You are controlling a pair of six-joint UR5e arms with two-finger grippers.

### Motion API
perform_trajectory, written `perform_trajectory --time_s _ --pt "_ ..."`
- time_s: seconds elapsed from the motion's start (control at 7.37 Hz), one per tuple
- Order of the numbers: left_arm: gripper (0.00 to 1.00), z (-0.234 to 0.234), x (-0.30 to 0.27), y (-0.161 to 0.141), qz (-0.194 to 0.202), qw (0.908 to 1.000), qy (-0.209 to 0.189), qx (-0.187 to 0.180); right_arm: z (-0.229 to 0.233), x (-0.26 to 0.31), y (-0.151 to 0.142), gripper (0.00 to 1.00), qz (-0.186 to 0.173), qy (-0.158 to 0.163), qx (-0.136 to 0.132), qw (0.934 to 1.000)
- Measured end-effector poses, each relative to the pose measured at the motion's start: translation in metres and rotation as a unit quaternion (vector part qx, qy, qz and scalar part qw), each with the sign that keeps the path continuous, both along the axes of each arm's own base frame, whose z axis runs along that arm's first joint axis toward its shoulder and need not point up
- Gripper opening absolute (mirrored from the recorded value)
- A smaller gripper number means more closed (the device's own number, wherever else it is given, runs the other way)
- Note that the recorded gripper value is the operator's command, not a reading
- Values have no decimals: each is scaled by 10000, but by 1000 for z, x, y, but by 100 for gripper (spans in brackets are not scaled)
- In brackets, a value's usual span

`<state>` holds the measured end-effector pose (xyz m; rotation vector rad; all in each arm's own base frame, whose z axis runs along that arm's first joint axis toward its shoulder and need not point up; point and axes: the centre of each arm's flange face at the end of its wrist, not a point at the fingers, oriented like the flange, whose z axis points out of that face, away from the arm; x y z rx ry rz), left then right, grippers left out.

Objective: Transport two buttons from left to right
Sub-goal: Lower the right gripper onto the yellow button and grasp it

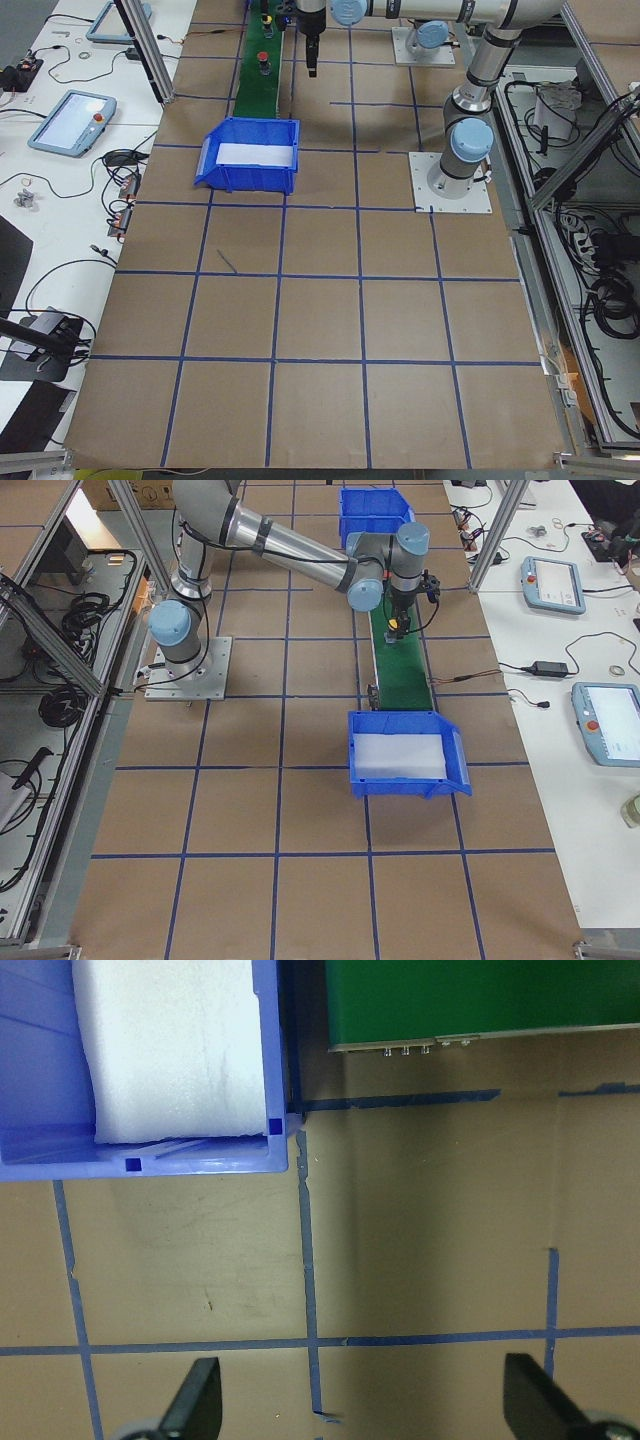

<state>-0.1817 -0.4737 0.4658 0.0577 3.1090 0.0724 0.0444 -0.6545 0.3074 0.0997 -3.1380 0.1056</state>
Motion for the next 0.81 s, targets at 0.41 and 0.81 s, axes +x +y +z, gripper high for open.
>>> perform_trajectory --time_s 0.41,0.81 --pt "100 0 0 0 2 10000 1 0 -13 0 -2 70 103 8 59 9999" --pt "100 0 0 0 2 10000 4 2 -17 -4 -4 17 156 11 59 9999"
